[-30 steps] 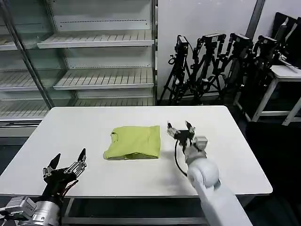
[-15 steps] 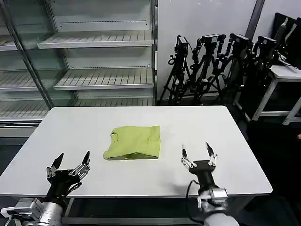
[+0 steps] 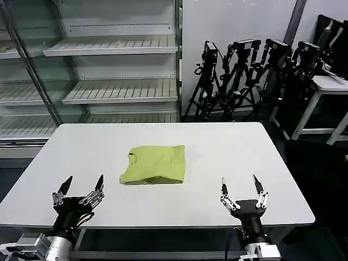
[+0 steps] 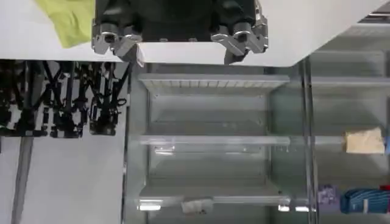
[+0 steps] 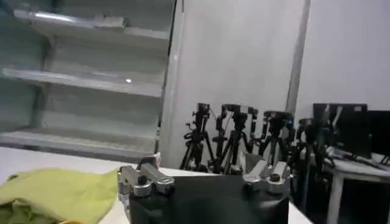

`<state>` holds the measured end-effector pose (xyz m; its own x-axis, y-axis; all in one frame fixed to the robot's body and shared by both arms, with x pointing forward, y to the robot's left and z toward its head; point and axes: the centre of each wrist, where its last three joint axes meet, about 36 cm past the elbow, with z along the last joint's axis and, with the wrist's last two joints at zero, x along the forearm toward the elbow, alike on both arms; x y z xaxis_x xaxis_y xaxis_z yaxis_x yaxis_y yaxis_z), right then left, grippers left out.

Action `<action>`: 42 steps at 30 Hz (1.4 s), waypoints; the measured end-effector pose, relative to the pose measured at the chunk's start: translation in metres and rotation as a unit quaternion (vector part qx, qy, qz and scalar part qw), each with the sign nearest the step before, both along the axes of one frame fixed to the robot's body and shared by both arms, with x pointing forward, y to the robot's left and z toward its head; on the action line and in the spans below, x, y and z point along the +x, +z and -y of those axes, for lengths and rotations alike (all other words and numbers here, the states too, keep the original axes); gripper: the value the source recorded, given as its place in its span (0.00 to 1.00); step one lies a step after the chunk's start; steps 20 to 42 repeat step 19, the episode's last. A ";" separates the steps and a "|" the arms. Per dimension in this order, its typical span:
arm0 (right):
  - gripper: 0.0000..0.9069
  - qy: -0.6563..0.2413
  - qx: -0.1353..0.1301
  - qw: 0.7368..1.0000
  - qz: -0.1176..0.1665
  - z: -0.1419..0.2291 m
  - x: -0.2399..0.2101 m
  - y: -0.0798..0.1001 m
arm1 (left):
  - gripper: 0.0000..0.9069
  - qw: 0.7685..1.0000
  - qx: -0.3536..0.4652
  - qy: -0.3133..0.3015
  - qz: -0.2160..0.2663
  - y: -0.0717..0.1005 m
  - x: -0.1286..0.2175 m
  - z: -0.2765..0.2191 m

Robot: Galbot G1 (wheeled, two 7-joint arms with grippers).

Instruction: Fold and organize the clothes.

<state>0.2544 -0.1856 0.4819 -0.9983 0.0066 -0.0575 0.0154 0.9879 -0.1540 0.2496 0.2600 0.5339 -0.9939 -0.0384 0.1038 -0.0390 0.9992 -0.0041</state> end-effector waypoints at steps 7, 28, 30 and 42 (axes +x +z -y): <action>1.00 -0.006 -0.011 1.000 0.015 0.004 -0.009 0.008 | 1.00 1.000 0.002 -0.001 0.002 0.001 -0.004 0.003; 1.00 -0.017 -0.018 1.000 0.018 0.003 -0.023 0.018 | 1.00 1.000 0.006 -0.002 0.007 0.006 -0.009 0.004; 1.00 -0.017 -0.018 1.000 0.018 0.003 -0.023 0.018 | 1.00 1.000 0.006 -0.002 0.007 0.006 -0.009 0.004; 1.00 -0.017 -0.018 1.000 0.018 0.003 -0.023 0.018 | 1.00 1.000 0.006 -0.002 0.007 0.006 -0.009 0.004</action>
